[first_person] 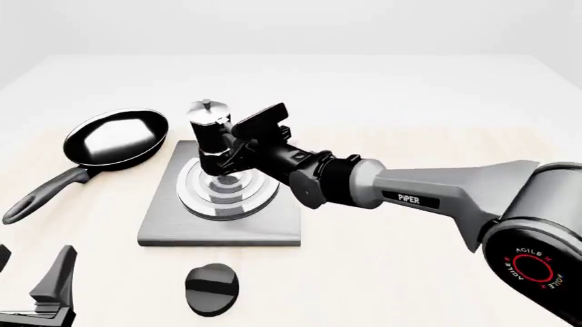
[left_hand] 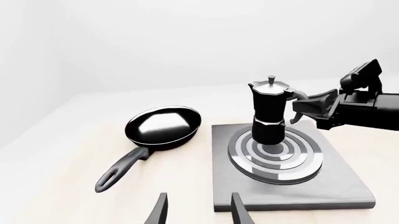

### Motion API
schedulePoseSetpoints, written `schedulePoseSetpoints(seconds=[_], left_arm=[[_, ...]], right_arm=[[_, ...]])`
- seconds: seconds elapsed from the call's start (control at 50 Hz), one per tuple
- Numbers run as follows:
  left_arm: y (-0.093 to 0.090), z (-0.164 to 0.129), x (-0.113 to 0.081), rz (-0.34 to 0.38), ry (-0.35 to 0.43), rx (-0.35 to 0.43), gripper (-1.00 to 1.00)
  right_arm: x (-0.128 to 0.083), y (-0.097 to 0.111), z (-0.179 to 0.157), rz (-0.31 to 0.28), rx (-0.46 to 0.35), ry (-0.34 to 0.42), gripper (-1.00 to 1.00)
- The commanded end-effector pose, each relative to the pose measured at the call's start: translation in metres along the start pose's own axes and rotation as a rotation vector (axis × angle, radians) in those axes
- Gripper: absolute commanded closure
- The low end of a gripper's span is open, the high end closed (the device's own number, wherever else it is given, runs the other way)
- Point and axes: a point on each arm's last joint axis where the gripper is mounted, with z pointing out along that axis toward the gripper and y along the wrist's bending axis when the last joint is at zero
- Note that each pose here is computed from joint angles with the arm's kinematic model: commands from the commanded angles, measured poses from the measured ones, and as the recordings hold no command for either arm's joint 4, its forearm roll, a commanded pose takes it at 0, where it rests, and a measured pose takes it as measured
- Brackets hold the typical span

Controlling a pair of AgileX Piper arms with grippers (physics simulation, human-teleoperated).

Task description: Turn on the stove and put the moka pot on it.

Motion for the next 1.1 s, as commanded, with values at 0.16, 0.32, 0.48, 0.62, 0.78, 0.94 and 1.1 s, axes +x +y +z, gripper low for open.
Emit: schedulePoseSetpoints(seconds=[0.16,0.32,0.48,0.62,0.78,0.94,1.1], left_arm=[[0.0,0.0,0.001,-0.011,0.008,0.0,-1.0],[-0.001,0.0,0.001,-0.015,0.009,0.009,-1.0],[-0.001,0.0,0.001,-0.017,0.005,0.009,-1.0],[0.0,0.0,0.0,-0.017,0.005,0.008,-1.0],[-0.001,0.0,0.0,-0.017,0.005,0.011,-1.0],[-0.001,0.0,0.0,-0.015,0.004,0.015,-1.0],[-0.001,0.0,0.0,-0.016,0.003,0.016,-1.0]], right_arm=[[0.012,0.002,0.008,0.027,-0.004,0.028,1.0],[0.014,0.004,0.005,0.025,-0.007,0.035,1.0],[0.013,0.003,0.004,0.019,-0.005,0.039,1.0],[0.015,0.0,0.004,0.016,0.001,0.043,1.0],[0.021,-0.003,0.008,0.013,0.005,0.058,1.0],[0.023,0.0,0.008,0.003,0.001,0.066,1.0],[0.02,0.008,0.003,0.007,-0.016,0.066,-1.0]])
